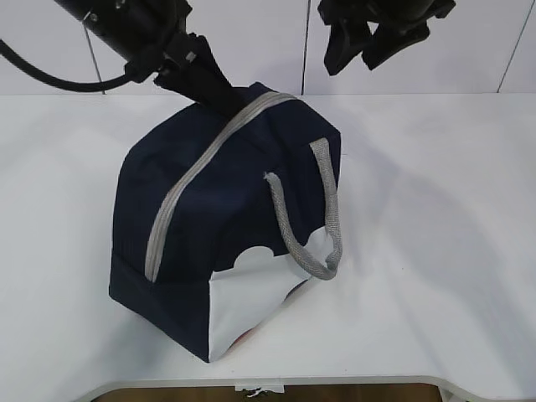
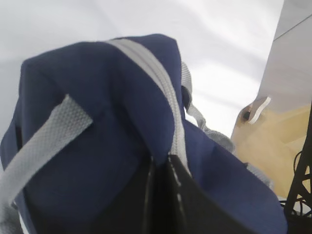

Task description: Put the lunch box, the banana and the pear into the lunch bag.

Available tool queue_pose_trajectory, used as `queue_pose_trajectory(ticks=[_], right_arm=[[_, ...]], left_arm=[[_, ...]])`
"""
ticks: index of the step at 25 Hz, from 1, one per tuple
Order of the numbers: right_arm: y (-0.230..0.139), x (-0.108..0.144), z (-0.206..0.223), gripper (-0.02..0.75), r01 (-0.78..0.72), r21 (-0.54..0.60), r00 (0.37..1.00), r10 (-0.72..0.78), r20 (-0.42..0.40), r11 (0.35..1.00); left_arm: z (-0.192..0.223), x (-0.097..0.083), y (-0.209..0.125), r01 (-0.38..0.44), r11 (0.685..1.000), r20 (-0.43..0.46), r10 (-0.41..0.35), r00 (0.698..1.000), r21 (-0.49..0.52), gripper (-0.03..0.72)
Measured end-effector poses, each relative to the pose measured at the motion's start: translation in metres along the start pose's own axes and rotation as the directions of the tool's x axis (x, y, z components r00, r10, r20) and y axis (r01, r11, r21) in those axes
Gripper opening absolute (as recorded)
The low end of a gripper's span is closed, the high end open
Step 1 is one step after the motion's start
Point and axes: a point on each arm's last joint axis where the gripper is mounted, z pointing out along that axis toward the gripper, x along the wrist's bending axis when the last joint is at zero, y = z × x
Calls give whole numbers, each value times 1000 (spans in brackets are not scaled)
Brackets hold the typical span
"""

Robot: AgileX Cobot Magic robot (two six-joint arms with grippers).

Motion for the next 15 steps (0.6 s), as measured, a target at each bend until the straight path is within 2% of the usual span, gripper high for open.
queue_pose_trajectory(ticks=[2, 4, 7, 9, 12, 15], right_arm=[[0, 1, -9, 458, 4, -13, 1000, -4, 3, 1000], [-1, 3, -22, 457, 8, -34, 1000, -8, 6, 999], [-8, 7, -47, 457, 14, -69, 1000, -13, 8, 998], [-14, 9, -55, 457, 14, -71, 1000, -14, 8, 997], [-33, 13, -75, 456, 14, -70, 1000, -14, 8, 997], [-51, 18, -96, 456, 18, -82, 1000, -17, 14, 996]], left_arm=[[0, 1, -2, 38, 999, -9, -37, 999, 18, 39], [-1, 2, -3, 67, 997, -28, -66, 997, 37, 107], [-1, 5, -6, 101, 993, -61, -98, 993, 60, 309], [-1, 6, -6, 118, 991, -73, -113, 991, 67, 411], [-6, 3, -6, 114, 991, -92, -108, 990, 66, 468], [-24, -6, -4, 87, 994, -147, -77, 986, 60, 481]])
